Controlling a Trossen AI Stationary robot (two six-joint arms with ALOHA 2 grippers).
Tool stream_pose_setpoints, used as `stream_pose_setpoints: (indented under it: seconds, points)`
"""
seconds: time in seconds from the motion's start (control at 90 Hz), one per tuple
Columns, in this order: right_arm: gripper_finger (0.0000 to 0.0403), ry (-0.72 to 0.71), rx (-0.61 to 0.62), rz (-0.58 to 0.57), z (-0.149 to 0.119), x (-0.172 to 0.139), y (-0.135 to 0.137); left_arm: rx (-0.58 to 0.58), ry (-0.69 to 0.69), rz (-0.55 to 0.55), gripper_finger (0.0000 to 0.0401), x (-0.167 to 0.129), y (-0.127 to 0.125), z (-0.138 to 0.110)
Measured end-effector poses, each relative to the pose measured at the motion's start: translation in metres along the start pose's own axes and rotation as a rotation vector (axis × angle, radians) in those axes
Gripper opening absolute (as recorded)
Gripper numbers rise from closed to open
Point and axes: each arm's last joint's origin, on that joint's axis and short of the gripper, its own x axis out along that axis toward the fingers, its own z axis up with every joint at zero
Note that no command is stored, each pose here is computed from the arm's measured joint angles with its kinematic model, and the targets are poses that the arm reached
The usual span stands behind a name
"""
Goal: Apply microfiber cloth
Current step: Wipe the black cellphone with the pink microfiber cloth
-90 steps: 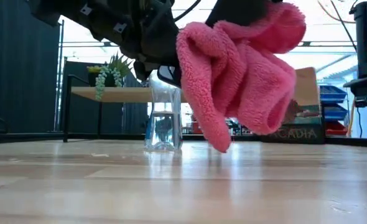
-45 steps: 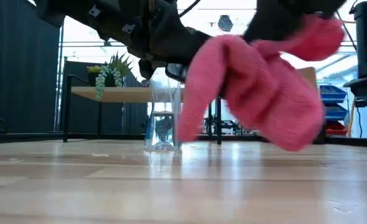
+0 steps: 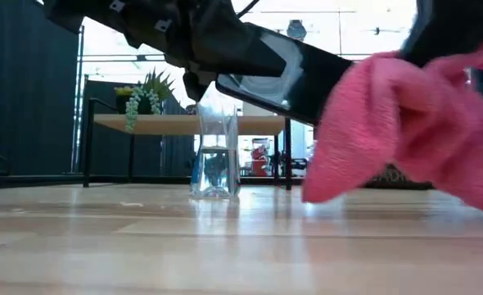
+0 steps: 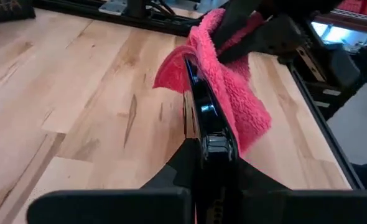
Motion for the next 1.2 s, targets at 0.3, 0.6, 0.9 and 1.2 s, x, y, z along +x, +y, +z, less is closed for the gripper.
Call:
stream_pose_setpoints:
  seconds: [0.3, 0.6, 0.9, 1.2]
  points:
    - [0.0, 0.198, 0.018, -0.069, -0.041, -0.03, -0.005, 0.018, 0.003, -0.004, 0.0007, 0.0, 0.0, 0.0]
    - [0.0, 0.15, 0.088, -0.065, -0.065, -0.043, 0.003, 0.486, 0.046, -0.066, 0.0007, 0.0, -0.003, -0.006]
    - [0.0, 0.137, 0.145, -0.029, -0.081, -0.022, 0.014, 0.999, 0.193, -0.049, 0.0007, 0.01, 0.002, -0.034]
    - [0.0, 0.098, 0.15, -0.041, -0.083, -0.013, 0.014, 1.119, 0.204, -0.014, 0.0034, 0.027, 0.001, -0.059]
